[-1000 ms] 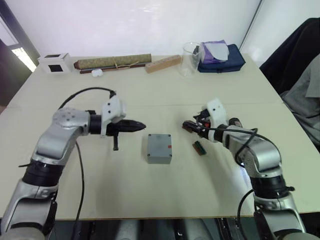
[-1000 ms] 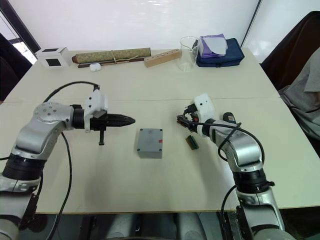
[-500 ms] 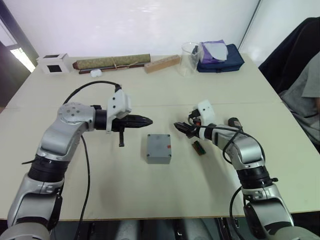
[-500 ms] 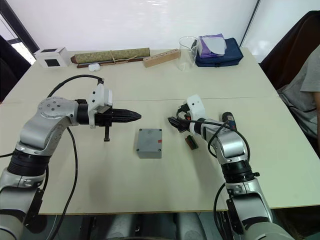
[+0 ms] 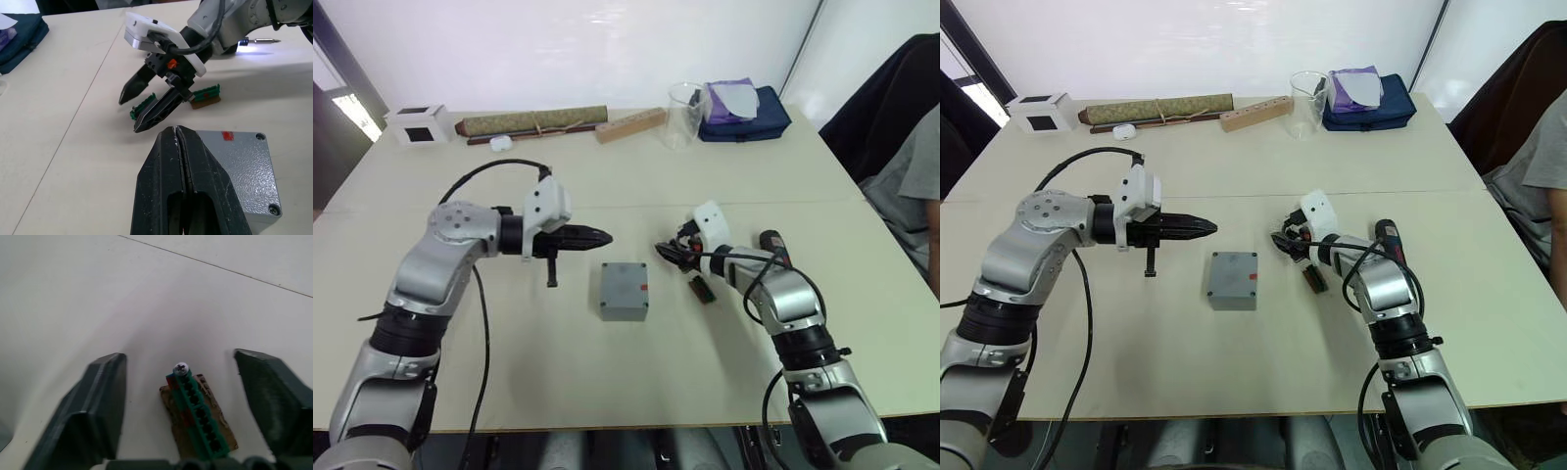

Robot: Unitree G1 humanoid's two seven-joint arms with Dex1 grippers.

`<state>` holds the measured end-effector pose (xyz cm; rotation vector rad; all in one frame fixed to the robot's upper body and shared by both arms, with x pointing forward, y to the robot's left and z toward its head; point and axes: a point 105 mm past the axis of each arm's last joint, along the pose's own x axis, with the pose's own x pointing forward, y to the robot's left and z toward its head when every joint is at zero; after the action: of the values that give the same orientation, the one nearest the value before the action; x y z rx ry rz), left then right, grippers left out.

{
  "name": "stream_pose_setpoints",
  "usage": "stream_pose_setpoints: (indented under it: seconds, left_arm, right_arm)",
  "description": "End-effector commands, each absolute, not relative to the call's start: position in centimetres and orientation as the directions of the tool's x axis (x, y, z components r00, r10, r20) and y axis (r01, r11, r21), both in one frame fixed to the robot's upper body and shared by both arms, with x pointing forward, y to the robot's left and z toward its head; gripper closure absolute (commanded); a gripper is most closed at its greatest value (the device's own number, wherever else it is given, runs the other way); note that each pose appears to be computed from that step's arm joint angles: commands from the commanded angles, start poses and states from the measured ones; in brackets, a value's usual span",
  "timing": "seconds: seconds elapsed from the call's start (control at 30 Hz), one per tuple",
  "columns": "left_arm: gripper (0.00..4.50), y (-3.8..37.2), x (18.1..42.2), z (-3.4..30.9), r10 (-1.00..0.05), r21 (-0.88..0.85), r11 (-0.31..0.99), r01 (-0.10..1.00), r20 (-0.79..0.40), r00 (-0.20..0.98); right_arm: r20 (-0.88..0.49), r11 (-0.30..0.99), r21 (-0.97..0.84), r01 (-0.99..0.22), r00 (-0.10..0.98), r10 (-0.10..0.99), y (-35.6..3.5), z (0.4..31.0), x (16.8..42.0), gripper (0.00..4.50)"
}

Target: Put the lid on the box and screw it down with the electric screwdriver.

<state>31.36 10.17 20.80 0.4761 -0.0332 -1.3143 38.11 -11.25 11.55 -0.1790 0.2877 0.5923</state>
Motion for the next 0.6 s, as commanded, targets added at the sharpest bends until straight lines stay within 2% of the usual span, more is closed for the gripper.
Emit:
stream_pose_setpoints:
  seconds: [0.03, 0.07, 0.1, 0.13, 0.17, 0.2, 0.6]
  left_arm:
    - [4.50, 9.99, 31.24, 21.54, -0.935, 0.397, 0.164, 0.903, -0.229, 0.271]
    - [4.50, 9.97, 31.21, 21.54, -0.936, 0.397, 0.163, 0.904, -0.229, 0.269]
    - [4.50, 9.96, 31.19, 21.54, -0.936, 0.396, 0.162, 0.904, -0.229, 0.268]
    - [4.50, 9.95, 31.16, 21.53, -0.936, 0.395, 0.161, 0.905, -0.229, 0.266]
    - [4.50, 9.95, 31.15, 21.51, -0.937, 0.395, 0.160, 0.905, -0.229, 0.265]
    - [4.50, 9.92, 31.14, 21.49, -0.937, 0.393, 0.159, 0.905, -0.229, 0.264]
    - [4.50, 9.66, 31.12, 21.47, -0.940, 0.392, 0.156, 0.906, -0.224, 0.258]
  right_arm:
    - [-0.260, 0.808, -0.096, -0.581, 0.799, 0.543, -10.87, 13.18, 37.91, 2.43]
    - [-0.255, 0.810, -0.091, -0.580, 0.799, 0.544, -10.87, 13.30, 37.89, 2.67]
    - [-0.252, 0.810, -0.087, -0.579, 0.800, 0.545, -10.87, 13.39, 37.88, 3.29]
    - [-0.250, 0.810, -0.088, -0.580, 0.800, 0.545, -10.86, 13.50, 37.86, 3.54]
    - [-0.246, 0.809, -0.086, -0.581, 0.799, 0.548, -10.83, 13.63, 37.81, 4.10]
    - [-0.244, 0.805, -0.082, -0.587, 0.795, 0.555, -10.72, 13.76, 37.68, 4.42]
    - [-0.278, 0.805, -0.073, -0.589, 0.787, 0.550, -10.60, 13.26, 37.58, 4.42]
